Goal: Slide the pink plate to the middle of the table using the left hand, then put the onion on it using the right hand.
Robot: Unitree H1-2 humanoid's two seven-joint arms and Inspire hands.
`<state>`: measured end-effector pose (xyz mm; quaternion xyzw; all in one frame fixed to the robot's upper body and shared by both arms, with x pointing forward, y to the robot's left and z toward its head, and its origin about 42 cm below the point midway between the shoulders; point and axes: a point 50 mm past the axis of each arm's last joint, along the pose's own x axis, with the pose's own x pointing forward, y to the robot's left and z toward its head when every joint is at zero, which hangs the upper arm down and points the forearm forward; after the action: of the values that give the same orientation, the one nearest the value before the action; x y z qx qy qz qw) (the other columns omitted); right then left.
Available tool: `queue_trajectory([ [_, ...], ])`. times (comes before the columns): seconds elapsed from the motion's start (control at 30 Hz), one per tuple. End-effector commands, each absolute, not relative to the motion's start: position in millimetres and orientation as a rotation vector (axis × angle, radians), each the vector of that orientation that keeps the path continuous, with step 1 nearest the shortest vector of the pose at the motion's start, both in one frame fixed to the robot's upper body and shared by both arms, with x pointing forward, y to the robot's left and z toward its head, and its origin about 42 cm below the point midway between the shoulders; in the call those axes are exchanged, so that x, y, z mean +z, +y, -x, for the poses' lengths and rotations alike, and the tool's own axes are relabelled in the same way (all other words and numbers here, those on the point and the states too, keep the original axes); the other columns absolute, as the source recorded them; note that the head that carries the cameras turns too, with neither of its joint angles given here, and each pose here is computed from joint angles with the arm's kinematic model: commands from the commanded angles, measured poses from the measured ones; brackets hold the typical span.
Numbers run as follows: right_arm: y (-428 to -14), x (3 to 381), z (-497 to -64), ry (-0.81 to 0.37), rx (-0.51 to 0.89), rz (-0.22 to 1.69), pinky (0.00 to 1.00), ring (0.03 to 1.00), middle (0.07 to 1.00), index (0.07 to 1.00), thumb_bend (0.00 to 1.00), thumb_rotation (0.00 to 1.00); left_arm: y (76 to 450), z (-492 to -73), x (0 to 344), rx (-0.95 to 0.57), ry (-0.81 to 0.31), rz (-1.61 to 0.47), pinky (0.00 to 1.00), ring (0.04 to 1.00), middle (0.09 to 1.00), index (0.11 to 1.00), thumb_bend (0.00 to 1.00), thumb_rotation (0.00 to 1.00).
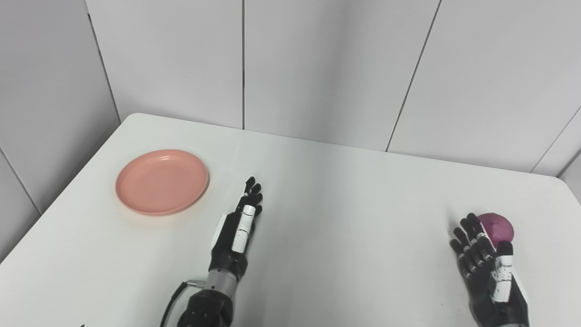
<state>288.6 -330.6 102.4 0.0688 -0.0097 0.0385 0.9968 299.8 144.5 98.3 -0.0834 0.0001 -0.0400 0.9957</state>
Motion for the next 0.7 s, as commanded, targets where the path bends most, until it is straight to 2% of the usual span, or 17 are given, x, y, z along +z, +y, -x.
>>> queue_trajectory([
  [0.0,-339.3,52.2,-251.0,0.128,0.027,-0.181,1.0,1.0,1.0,1.0,0.8,1.0,139.7,-285.2,70.4,-0.066,0.104,0.167,1.0,1.0,1.0,1.0,0.74,0.93],
  [0.43,-344.0,48.9,-251.2,0.139,0.029,-0.189,1.0,1.0,1.0,1.0,0.88,1.0,136.4,-287.9,66.9,-0.063,0.107,0.153,1.0,1.0,1.0,1.0,0.7,0.97],
  [0.53,-343.3,49.2,-250.9,0.141,0.032,-0.189,1.0,1.0,1.0,1.0,0.9,0.99,138.1,-287.7,66.7,-0.061,0.107,0.154,1.0,1.0,1.0,1.0,0.72,0.97],
  [0.67,-343.3,49.8,-250.0,0.139,0.031,-0.198,1.0,1.0,1.0,1.0,0.89,0.98,142.9,-287.2,70.8,-0.067,0.091,0.261,1.0,0.997,1.0,1.0,0.75,0.92],
])
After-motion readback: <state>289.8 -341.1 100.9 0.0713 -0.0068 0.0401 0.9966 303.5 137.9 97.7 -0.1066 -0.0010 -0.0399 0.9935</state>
